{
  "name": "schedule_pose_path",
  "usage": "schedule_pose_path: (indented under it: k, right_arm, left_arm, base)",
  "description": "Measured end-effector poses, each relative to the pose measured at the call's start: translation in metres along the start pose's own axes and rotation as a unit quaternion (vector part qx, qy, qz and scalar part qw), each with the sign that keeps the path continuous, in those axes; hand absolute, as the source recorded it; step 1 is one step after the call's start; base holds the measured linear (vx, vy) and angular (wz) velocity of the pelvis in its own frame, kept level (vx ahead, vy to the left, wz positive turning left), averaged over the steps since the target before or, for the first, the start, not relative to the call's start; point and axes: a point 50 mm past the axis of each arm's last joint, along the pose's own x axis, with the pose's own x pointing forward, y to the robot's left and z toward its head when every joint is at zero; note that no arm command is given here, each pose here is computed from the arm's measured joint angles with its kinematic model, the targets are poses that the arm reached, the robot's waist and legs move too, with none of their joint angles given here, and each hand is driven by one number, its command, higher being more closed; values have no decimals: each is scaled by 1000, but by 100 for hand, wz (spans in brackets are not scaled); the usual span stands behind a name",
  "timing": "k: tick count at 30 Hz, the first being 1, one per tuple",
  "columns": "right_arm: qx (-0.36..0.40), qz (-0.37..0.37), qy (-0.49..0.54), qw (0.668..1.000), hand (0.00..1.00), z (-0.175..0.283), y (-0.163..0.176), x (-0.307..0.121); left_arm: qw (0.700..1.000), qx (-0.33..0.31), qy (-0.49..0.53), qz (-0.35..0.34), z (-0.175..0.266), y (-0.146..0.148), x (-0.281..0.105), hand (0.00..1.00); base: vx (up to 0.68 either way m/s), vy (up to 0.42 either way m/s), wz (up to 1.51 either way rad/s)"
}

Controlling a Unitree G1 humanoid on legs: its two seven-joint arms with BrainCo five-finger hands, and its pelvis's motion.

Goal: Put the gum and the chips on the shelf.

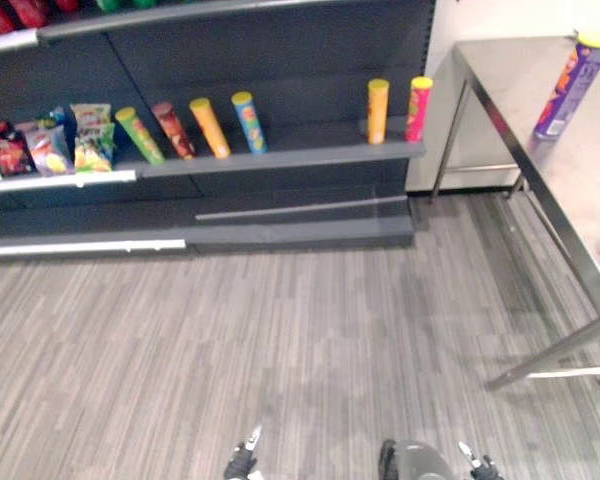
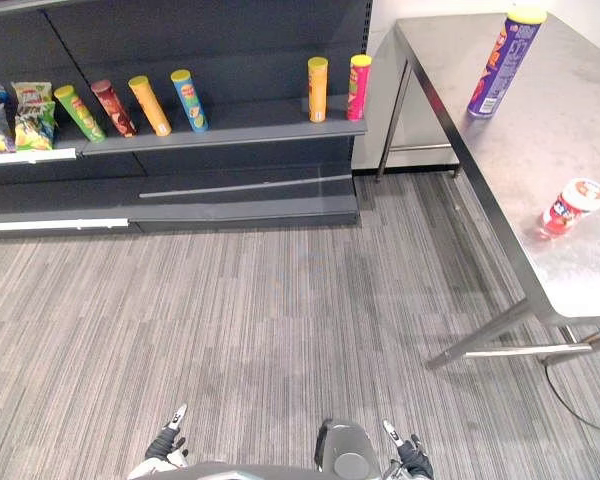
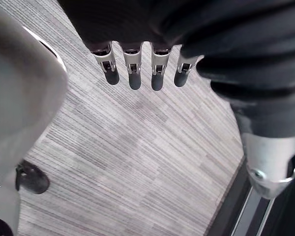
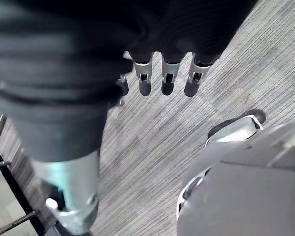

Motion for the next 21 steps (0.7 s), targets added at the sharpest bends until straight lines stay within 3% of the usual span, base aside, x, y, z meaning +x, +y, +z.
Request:
schedule_pose_path:
  k: [7,14,21]
  right_arm:
    - [8,4,0,1000,0,-1,6,0]
    - [-25,31,7,999,0,-6,19,0]
    - [-4,36,34,999,0,-17,31,1]
  left_arm:
    - [1000,-10,-15,-7,7,4,1,0]
    - [1000,-7,-21,5,6,15,-2,0]
    - [998,64,1,4,8,25,1,0]
  base:
    - [227,69,-12]
    - [299,349,-61]
    - [347,270,-21]
